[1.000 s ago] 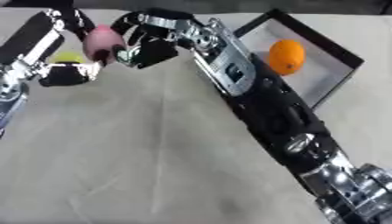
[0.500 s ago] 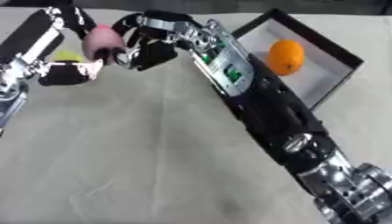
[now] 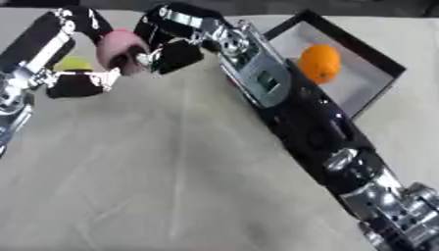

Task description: Pick up the objects with one hand, pass them to the other hand, and then place them into the box on the other side of the table.

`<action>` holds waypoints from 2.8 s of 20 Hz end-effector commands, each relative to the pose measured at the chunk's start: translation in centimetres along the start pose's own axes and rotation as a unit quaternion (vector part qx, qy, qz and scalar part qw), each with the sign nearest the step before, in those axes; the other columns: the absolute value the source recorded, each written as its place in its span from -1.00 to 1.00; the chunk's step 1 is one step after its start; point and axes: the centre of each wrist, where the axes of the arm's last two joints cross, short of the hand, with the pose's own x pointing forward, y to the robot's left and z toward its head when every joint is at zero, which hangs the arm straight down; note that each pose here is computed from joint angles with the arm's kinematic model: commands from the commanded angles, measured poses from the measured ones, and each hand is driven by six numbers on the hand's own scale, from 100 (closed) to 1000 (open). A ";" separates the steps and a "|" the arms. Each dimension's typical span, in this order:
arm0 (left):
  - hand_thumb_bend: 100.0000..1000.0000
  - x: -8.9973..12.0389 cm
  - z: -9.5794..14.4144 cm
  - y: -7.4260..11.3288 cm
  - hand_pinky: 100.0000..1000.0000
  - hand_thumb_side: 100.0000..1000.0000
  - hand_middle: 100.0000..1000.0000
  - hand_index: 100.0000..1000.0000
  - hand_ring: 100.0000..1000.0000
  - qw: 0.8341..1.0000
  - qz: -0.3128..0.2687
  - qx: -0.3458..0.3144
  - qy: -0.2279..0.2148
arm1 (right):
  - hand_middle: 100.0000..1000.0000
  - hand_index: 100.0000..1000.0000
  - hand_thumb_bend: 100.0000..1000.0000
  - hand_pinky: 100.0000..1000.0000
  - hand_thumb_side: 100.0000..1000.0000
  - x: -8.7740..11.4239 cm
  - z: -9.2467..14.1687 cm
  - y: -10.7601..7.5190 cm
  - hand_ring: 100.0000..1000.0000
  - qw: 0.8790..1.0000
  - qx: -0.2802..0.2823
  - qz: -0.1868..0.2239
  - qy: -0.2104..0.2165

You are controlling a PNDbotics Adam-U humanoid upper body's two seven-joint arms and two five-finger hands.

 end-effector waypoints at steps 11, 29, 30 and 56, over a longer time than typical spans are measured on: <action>-0.43 0.5 -0.1 1.0 0.38 -0.67 0.15 0.23 -0.04 0.999 0.007 0.032 0.000 | -0.09 -0.11 -1.00 0.63 -0.95 0.8 0.5 -1.0 0.14 1.000 -0.020 -0.002 -0.020; 0.40 -0.2 0.6 0.6 0.42 -0.21 0.26 0.48 0.04 0.999 0.007 0.031 0.023 | -0.13 -0.16 -1.00 0.62 -1.00 0.2 1.6 -2.1 0.11 0.999 -0.042 -0.011 -0.008; 0.42 -0.3 0.7 0.6 0.42 -0.21 0.26 0.49 0.04 0.999 0.005 0.030 0.025 | -0.13 -0.16 -1.00 0.62 -1.00 0.2 1.6 -2.3 0.11 0.999 -0.044 -0.009 -0.008; 0.37 -3.0 2.9 1.2 0.43 -0.23 0.27 0.48 0.04 0.995 -0.006 0.048 0.088 | -0.12 -0.15 -1.00 0.62 -1.00 -5.3 10.4 -9.0 0.12 0.978 -0.182 0.030 0.100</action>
